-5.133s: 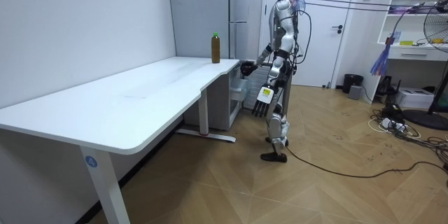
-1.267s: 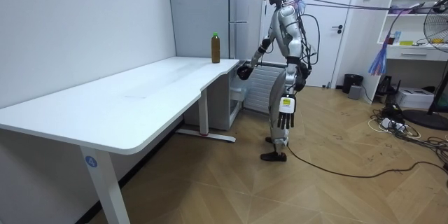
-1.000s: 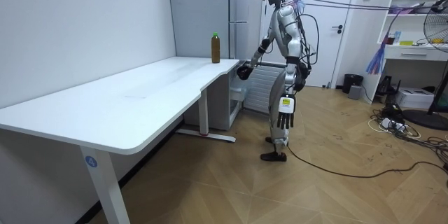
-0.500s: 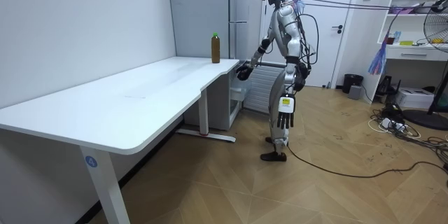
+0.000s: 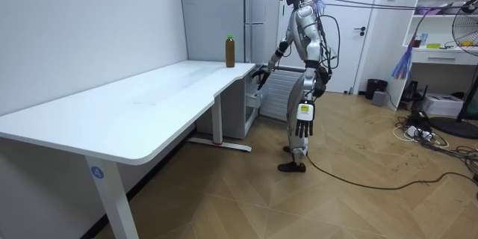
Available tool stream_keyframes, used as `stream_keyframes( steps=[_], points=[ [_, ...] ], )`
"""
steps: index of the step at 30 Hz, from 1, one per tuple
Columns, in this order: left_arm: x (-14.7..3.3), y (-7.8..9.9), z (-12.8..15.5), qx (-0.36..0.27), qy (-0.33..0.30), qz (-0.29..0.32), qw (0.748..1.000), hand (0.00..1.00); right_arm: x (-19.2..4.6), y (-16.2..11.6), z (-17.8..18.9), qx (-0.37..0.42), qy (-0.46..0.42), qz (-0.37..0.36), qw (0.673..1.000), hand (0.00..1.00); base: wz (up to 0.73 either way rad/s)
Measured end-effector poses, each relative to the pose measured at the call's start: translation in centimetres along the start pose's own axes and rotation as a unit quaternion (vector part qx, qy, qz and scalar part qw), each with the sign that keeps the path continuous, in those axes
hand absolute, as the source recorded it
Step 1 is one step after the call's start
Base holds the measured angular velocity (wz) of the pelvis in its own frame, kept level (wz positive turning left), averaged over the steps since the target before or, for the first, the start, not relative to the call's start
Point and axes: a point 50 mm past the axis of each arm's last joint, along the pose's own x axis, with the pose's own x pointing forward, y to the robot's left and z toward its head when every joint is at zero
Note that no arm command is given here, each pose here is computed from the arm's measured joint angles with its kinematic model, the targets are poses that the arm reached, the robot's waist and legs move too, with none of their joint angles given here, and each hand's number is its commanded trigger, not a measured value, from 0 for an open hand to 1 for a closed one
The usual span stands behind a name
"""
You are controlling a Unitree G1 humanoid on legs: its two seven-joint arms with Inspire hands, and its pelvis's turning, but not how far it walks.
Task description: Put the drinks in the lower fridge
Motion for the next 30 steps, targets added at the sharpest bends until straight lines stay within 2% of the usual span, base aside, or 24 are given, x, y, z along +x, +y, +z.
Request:
stream_keyframes(
  steps=[22,30],
  points=[
    [0.0,0.1,0.0,0.000,-0.003,0.005,1.000,0.00,0.0,-0.1,0.1,-0.002,-0.004,-0.003,1.000,0.00,0.00],
    [0.0,0.2,0.2,-0.008,-0.008,0.007,1.000,0.00,0.0,-2.3,0.4,-0.010,-0.007,-0.029,1.000,0.00,0.03]
  ],
)
